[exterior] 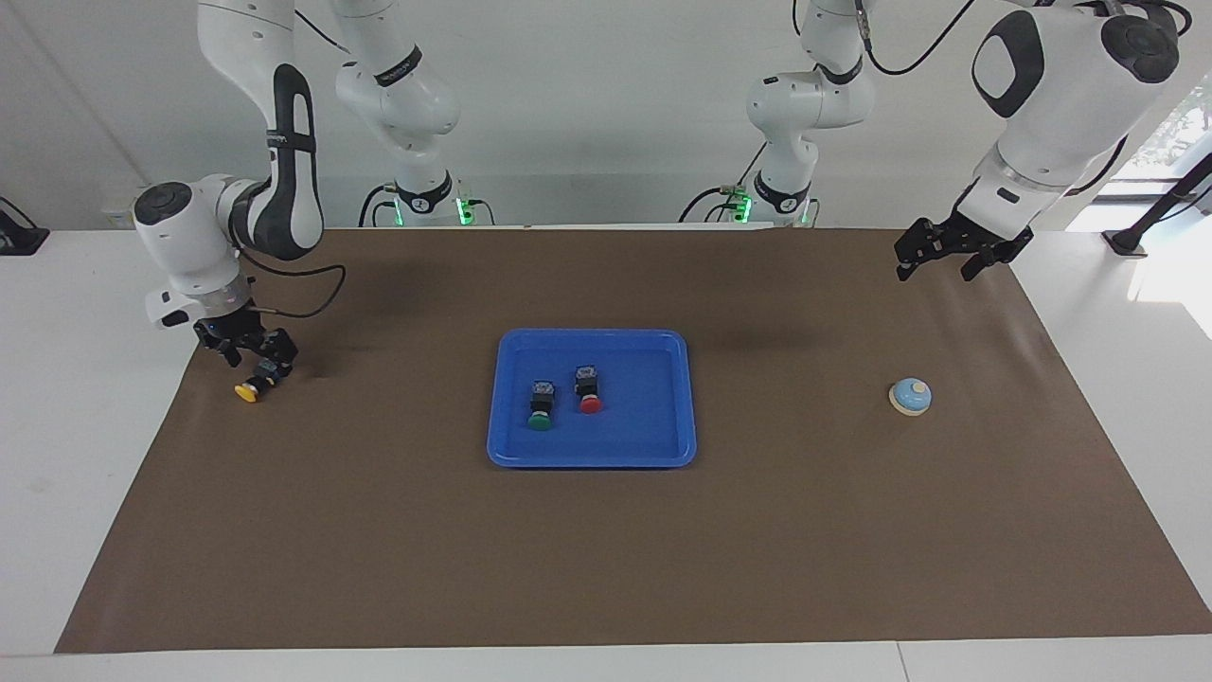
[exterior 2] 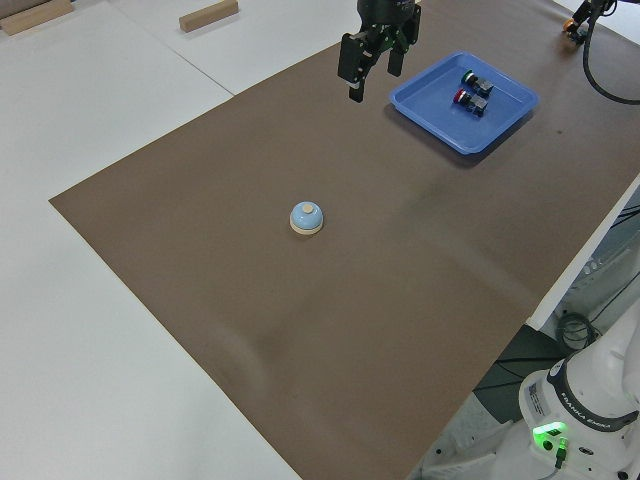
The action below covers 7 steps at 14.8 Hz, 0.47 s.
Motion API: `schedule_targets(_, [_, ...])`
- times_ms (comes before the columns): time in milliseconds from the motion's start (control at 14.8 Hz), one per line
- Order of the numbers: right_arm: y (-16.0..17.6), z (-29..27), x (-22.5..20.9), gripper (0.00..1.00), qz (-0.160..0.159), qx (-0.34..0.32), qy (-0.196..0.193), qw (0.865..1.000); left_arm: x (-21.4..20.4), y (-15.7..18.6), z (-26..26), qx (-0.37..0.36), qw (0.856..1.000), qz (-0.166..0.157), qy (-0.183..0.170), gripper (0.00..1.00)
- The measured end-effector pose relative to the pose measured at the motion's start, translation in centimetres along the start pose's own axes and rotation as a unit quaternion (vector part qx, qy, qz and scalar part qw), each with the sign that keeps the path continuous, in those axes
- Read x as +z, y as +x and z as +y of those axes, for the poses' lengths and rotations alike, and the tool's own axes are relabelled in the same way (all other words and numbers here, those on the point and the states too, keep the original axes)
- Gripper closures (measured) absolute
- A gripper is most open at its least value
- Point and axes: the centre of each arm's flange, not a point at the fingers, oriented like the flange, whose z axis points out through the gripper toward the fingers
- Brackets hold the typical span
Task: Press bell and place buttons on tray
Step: 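Move the right gripper to the yellow-topped button and grasp it, then carry the yellow button with the right gripper into the tray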
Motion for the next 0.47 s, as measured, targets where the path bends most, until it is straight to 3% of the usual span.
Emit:
schedule_targets(270, [0.1,0.5,1.6,0.03,-0.001,-0.007,0.02,1.0,0.0,0.0,0.0,0.0,1.0,0.0,0.0,0.0])
schedule_targets(472, [0.3,0.5,1.5,0.37,0.001,-0.011,0.021,1.0,0.0,0.0,0.0,0.0,1.0,0.0,0.0,0.0])
